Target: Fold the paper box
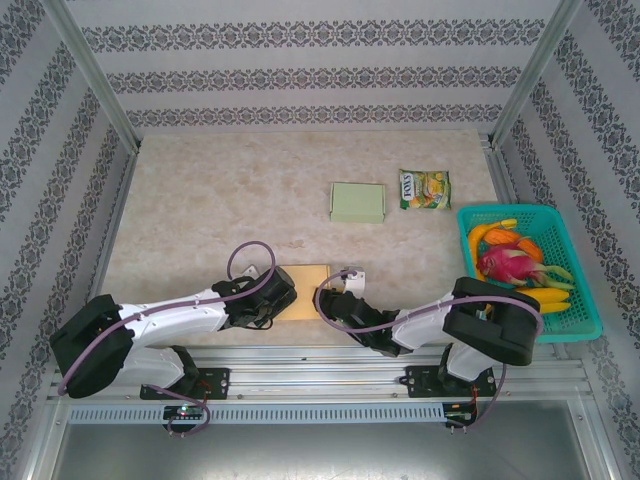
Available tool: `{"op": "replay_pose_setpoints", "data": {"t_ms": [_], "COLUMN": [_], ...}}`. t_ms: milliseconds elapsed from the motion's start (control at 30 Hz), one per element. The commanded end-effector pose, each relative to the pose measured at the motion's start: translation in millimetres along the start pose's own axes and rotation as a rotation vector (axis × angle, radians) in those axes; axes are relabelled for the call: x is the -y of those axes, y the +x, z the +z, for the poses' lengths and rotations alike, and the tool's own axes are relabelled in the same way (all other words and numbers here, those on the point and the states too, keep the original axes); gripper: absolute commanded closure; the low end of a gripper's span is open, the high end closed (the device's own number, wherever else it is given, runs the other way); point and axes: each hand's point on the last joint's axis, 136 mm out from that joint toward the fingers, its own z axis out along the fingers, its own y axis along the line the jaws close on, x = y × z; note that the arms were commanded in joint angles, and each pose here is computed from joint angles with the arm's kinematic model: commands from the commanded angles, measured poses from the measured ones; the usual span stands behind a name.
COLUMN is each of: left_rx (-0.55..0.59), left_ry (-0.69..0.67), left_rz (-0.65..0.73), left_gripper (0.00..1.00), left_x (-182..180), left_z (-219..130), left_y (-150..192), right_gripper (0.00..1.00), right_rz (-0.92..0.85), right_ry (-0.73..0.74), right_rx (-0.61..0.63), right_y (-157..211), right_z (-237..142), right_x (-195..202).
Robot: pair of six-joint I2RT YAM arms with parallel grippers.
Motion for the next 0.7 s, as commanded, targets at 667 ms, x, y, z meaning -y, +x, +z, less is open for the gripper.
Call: {"op": "replay_pose_setpoints", "data": {"t_ms": [667], "left_rx": [0.036], "left_ry": [-0.039], "left_rz": [-0.026], "left_gripper": [0.3], "left_x": [-17], "left_z": [5], "left_y": [-9], "right_gripper": [0.45], "right_rz": [-0.309], "right_ry": [0.008], "right_rx": [-0.168], "right_y": [-9], "right_z": [-56], "right_x": [-13]}}
